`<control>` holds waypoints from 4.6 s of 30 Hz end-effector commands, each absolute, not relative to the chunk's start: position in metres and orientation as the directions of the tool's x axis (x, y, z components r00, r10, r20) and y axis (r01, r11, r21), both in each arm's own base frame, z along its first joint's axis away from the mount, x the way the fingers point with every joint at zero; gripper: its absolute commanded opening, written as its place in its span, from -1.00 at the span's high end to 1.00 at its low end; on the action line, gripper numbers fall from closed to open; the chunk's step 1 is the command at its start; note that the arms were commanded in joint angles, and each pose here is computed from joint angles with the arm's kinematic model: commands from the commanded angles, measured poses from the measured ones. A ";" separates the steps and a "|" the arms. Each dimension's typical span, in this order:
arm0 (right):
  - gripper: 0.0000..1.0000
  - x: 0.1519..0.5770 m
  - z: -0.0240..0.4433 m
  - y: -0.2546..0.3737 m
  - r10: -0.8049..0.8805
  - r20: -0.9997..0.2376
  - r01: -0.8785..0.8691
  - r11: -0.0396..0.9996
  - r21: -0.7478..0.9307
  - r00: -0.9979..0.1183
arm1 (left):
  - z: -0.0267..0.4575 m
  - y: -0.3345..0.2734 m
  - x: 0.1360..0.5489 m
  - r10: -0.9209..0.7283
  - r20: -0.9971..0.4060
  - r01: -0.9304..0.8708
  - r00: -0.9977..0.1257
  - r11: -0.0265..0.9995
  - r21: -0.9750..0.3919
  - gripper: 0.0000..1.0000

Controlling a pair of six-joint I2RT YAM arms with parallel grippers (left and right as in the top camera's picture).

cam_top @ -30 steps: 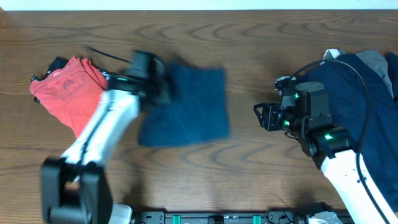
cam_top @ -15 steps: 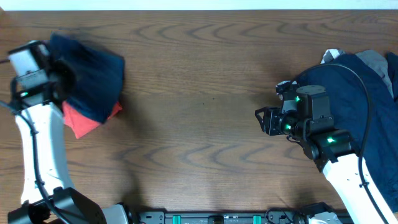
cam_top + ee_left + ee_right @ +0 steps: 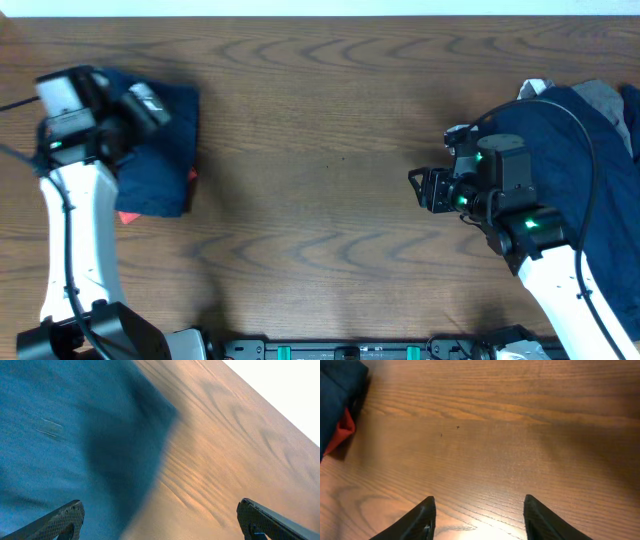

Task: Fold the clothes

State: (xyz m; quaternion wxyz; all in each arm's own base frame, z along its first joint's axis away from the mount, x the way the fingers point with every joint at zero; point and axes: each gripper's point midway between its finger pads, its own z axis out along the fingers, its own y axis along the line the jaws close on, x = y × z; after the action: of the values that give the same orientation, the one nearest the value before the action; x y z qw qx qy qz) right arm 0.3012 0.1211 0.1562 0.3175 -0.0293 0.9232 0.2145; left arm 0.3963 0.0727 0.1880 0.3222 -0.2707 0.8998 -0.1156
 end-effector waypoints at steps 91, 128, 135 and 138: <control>-0.98 0.244 0.157 0.034 -0.072 -0.995 -0.133 0.989 -0.063 -0.065 | 0.273 -0.027 0.146 -0.268 -0.875 0.048 -0.403 0.949 -0.313 -0.96; -0.99 0.244 0.156 0.034 -0.073 -0.995 -0.133 0.989 -0.063 -0.068 | 0.258 -0.019 0.146 -0.232 -0.872 0.007 -0.431 0.965 -0.261 -0.95; -0.99 0.244 0.156 0.034 -0.073 -0.995 -0.133 0.989 -0.063 -0.068 | 0.207 -0.003 0.162 -0.261 -0.859 -0.104 -0.441 0.965 -0.240 -0.96; -0.98 0.244 0.156 0.034 -0.073 -0.995 -0.133 0.989 -0.063 -0.068 | 0.189 -0.001 0.176 -0.272 -0.882 -0.109 -0.385 0.962 -0.249 -0.96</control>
State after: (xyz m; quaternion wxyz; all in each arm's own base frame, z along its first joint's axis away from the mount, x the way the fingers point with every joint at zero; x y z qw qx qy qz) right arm 0.2444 0.0325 0.1574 0.6804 -0.0615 0.7298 0.0242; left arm 0.1703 -0.0069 0.2027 0.5266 -0.1085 0.8384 -0.0895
